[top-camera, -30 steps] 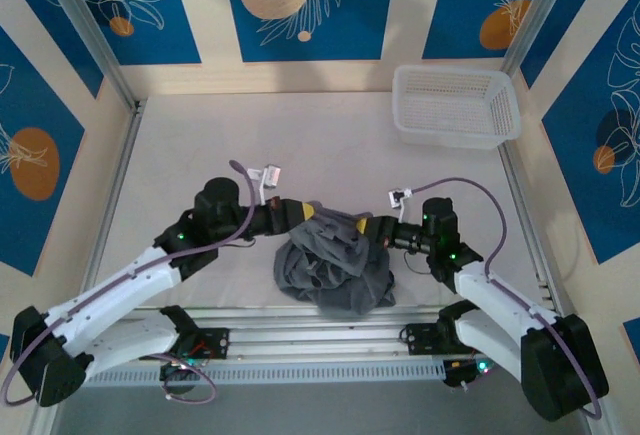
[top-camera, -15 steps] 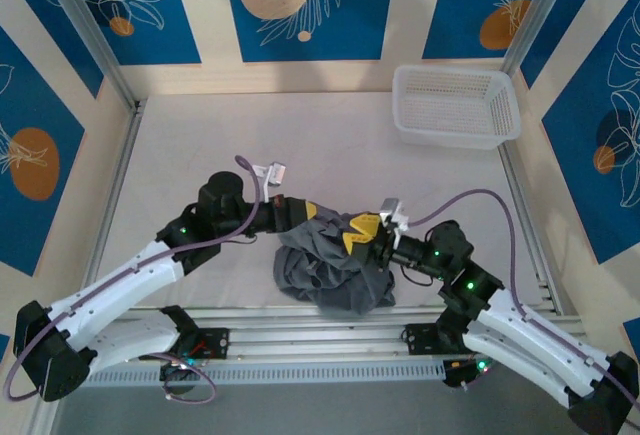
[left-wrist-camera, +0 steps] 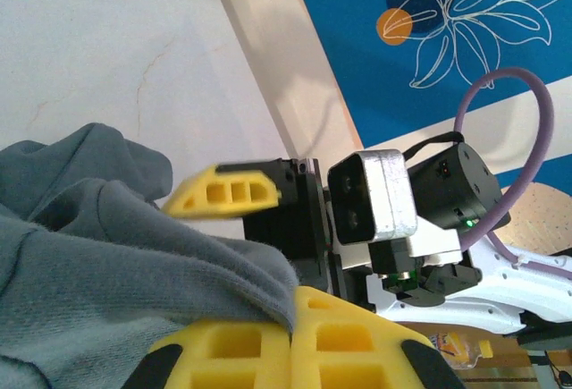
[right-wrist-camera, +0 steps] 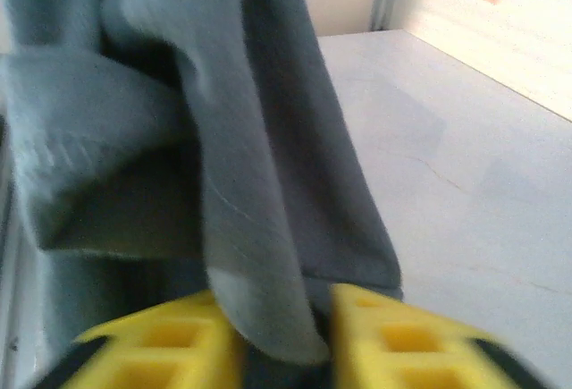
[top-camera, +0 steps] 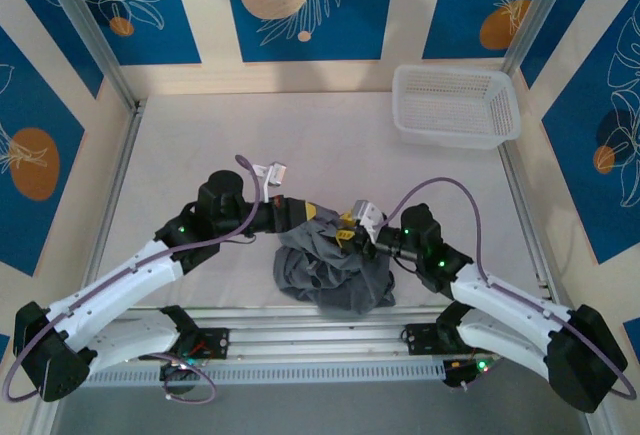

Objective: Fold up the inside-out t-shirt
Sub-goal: Turn the T-shirt inside out at the center of the table.

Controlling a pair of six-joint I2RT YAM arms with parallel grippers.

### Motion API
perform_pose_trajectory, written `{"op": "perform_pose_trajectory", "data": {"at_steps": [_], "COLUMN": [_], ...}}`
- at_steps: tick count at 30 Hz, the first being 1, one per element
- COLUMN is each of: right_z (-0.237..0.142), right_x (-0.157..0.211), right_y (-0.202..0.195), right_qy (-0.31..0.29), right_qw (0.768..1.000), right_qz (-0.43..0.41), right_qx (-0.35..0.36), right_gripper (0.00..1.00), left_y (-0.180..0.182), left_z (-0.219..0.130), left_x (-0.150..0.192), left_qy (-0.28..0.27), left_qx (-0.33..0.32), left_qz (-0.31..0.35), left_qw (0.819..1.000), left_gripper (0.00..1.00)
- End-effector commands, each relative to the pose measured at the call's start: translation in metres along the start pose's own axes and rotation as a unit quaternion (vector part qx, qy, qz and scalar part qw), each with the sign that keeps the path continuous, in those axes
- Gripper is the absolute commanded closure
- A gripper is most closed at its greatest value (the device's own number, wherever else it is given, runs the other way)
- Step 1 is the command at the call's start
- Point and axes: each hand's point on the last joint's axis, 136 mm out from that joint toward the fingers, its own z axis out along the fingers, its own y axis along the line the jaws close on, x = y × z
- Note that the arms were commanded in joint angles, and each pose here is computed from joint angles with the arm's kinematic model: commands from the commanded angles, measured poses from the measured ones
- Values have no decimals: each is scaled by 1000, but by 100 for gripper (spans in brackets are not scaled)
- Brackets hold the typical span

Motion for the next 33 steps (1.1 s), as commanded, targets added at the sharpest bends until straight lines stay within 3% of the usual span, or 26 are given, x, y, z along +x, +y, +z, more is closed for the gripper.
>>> {"op": "perform_pose_trajectory", "data": {"at_steps": [1, 6, 9, 13, 17, 21, 27, 33], "right_z": [-7, -29, -36, -35, -26, -18, -8, -6], "right_x": [-53, -76, -83, -90, -97, -100, -102, -99], "right_y": [7, 16, 22, 17, 8, -4, -10, -7], "right_qy": [-76, -80, -73, -65, -59, -44, -36, -28], "right_qw": [996, 987, 976, 965, 958, 950, 943, 938], "right_qz": [3, 124, 189, 246, 275, 305, 327, 342], "right_qx": [-38, -58, -75, -71, -63, -48, -50, -58], "right_gripper": [100, 100, 100, 100, 100, 100, 100, 100], "left_y": [-3, 73, 100, 83, 69, 41, 17, 35], "left_z": [-16, -30, -24, -21, -50, -58, -22, 10], "left_x": [-20, -45, -53, -58, -59, -27, 43, 41], "left_qy": [-36, -62, -49, -27, -43, -18, 71, 72], "left_qx": [-26, -133, -150, -129, -168, -129, -58, -81], "left_qz": [11, -4, 6, 54, 121, 194, 259, 273], "left_qw": [999, 989, 987, 990, 977, 972, 962, 956], "left_gripper": [100, 100, 97, 79, 61, 60, 61, 56]}}
